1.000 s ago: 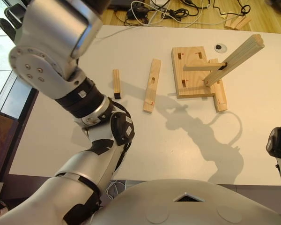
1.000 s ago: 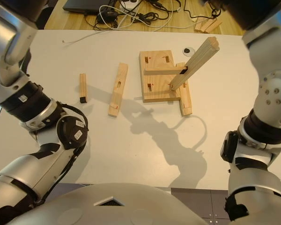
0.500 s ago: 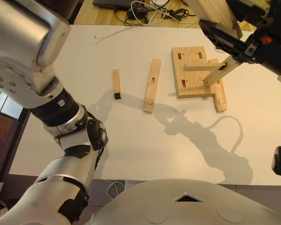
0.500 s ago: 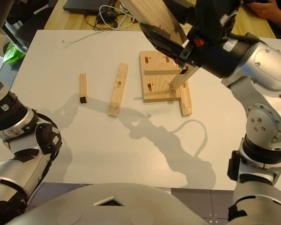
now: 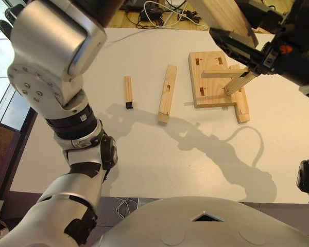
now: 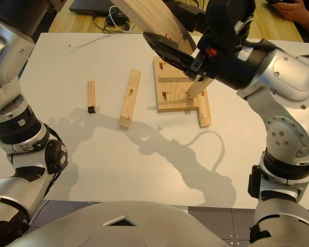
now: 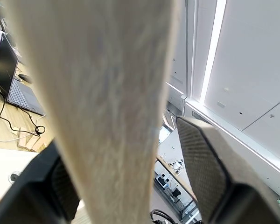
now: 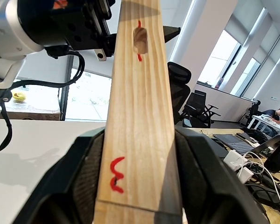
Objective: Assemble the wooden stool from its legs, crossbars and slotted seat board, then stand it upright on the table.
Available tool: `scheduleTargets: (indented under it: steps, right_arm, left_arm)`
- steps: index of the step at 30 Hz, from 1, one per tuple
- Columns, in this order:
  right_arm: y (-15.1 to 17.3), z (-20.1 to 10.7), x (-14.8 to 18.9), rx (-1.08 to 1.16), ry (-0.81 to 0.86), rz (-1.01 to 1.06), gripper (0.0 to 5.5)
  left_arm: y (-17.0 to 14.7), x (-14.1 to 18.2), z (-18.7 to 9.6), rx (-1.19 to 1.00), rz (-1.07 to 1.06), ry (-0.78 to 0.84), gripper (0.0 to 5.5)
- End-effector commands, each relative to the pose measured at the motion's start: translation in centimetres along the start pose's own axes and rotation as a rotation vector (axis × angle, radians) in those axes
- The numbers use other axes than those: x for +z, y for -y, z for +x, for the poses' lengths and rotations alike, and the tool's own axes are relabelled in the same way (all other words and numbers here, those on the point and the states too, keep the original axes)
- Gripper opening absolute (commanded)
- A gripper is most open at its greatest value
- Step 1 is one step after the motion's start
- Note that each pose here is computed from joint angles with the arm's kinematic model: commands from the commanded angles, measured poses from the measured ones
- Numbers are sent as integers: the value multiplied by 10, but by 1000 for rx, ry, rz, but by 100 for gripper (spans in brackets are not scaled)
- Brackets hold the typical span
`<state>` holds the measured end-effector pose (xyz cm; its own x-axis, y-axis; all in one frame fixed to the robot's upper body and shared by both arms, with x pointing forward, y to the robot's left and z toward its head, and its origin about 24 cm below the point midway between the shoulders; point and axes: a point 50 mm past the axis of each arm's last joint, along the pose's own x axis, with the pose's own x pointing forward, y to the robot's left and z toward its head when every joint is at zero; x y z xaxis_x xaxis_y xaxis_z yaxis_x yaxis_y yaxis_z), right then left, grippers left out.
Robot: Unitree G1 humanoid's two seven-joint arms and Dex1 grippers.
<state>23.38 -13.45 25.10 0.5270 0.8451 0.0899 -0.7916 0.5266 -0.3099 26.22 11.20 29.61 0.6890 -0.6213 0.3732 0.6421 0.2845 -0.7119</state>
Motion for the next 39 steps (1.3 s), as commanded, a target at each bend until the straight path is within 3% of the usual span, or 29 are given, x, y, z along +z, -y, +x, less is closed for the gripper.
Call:
scheduleTargets:
  steps: [1,15,25,26,33,39]
  right_arm:
    - [-1,3,8,-1,39,-17,205]
    - [1,3,9,-8,44,-18,205]
    - [0,3,7,-19,30,-45,205]
    - [0,3,7,-19,30,-47,205]
    - [0,4,8,-17,27,-52,205]
    - [0,4,8,-12,28,-53,205]
  left_arm:
    - [-3,-5,-1,20,-17,-11,300]
    - [-6,-2,-3,42,-37,27,110]
    - [-4,-3,-2,41,29,23,108]
    - [-3,-4,-2,45,42,24,144]
    - [0,-8,0,36,59,18,250]
    - [-6,-5,0,81,12,43,240]
